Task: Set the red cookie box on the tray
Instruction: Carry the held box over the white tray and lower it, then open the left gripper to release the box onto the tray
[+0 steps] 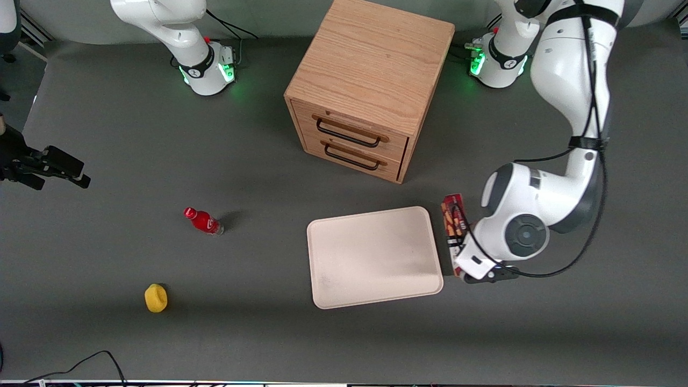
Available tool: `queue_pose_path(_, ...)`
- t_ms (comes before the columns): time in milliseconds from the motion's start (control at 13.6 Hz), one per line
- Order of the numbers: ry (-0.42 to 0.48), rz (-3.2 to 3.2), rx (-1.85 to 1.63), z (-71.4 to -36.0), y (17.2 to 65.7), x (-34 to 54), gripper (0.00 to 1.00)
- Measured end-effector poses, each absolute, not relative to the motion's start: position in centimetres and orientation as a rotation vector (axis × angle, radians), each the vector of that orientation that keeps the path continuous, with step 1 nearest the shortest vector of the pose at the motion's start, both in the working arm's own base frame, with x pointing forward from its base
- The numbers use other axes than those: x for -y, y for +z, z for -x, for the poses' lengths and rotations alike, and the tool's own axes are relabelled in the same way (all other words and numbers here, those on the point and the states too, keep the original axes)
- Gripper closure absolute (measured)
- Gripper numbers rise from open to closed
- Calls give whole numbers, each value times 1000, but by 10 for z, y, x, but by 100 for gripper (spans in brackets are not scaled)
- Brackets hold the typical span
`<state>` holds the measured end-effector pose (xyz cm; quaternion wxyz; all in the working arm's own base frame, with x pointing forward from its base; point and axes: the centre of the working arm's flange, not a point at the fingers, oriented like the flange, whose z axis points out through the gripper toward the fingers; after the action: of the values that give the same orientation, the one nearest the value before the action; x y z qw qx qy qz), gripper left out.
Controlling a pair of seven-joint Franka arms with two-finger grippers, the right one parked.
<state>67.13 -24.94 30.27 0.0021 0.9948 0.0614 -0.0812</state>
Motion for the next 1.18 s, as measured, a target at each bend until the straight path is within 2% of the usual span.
queue_pose_path(516, -121, -3089, -214, -667, 271, 303, 93)
queue_pose_path(884, -110, -3081, -259, -666, 260, 313, 93)
queue_pose_path(1032, -110, -3084, -261, -666, 256, 312, 78)
queue_pose_path(1179, -98, -3081, -266, -668, 258, 312, 55)
